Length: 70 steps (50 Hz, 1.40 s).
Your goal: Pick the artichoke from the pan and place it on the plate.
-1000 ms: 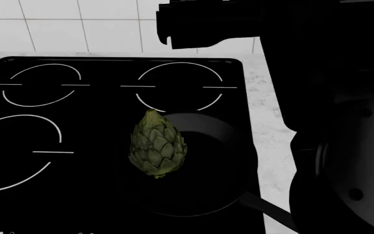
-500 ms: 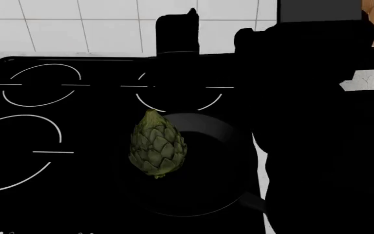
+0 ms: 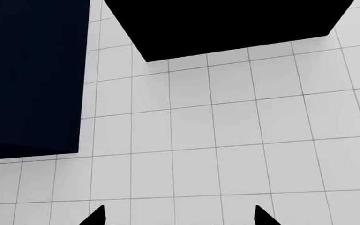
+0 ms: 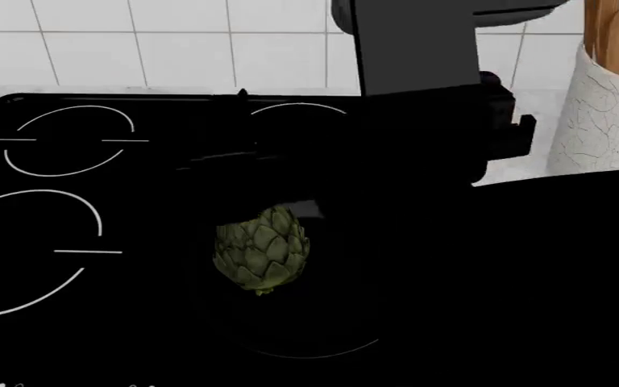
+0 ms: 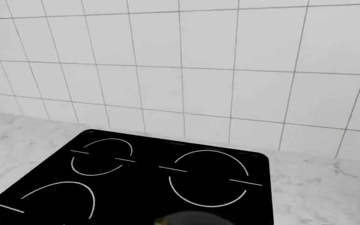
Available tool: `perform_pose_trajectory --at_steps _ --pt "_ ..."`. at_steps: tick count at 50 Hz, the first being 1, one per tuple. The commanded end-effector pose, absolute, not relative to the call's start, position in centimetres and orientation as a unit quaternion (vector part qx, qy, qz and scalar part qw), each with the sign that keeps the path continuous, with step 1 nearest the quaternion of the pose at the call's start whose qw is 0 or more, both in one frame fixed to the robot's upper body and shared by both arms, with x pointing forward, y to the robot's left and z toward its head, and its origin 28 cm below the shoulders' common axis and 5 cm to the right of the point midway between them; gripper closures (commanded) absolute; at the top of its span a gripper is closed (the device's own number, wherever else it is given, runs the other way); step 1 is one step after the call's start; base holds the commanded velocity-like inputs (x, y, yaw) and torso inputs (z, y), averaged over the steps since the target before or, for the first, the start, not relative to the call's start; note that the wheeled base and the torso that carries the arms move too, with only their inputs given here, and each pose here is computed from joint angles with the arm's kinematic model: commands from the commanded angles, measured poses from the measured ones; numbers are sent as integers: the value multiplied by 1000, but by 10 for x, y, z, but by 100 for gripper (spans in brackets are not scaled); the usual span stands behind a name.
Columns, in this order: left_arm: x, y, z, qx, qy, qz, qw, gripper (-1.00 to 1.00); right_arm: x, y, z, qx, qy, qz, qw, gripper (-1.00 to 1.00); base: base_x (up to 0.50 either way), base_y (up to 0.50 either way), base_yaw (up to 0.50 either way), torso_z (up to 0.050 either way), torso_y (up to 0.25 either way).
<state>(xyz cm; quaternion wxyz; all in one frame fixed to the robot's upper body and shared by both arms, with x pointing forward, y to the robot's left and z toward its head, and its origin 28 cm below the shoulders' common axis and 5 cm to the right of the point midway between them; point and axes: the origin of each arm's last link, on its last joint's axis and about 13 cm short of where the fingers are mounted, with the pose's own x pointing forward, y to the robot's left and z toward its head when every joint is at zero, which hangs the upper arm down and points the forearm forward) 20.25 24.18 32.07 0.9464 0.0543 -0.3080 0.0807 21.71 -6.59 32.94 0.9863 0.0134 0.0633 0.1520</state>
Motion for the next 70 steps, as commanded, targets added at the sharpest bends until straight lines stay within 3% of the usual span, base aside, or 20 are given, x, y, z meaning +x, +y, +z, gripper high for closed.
perform_pose_trajectory --at_steps 1,70 --pt "203 243 319 53 -303 80 948 -100 217 -54 324 12 80 184 980 -100 0 0 0 0 0" --pt "211 252 305 48 -290 91 951 -100 261 -33 283 -57 156 189 968 -100 0 0 0 0 0"
